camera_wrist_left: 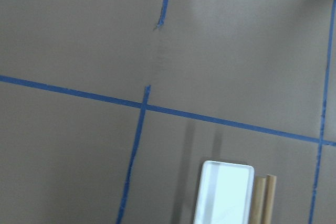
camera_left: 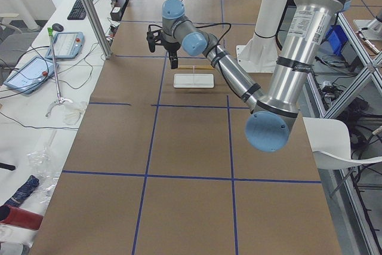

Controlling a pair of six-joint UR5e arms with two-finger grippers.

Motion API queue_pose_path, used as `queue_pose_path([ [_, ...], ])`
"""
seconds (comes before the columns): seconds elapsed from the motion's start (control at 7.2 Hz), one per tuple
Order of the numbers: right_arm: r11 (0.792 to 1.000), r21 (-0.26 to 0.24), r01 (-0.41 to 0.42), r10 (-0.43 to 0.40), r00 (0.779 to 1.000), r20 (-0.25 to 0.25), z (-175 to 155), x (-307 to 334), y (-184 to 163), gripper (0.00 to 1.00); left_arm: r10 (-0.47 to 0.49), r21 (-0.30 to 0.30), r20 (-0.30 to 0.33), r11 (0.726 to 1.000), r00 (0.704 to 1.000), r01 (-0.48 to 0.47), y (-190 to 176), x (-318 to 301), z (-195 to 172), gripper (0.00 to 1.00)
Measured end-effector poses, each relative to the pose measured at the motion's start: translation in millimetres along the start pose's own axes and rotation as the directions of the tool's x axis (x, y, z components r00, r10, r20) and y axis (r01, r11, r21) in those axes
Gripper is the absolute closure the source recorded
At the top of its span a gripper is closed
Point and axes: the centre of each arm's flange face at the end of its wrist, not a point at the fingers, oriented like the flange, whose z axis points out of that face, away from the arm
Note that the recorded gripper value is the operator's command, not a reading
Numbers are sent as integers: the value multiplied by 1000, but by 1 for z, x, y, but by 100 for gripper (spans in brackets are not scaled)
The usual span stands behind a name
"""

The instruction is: Hang towel on rack

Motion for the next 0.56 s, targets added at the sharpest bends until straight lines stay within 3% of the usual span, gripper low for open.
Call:
queue_pose_path([
  [0.28, 999, -36, -19, 21, 998, 61, 32, -81, 0, 100, -93, -48, -35, 995, 995, 91, 24, 52, 13, 0],
  [0.56, 997, -55, -47, 52, 992, 111, 66, -155, 12, 100, -234, -92, -59, 969, 970, 228, 39, 104, 20, 0],
])
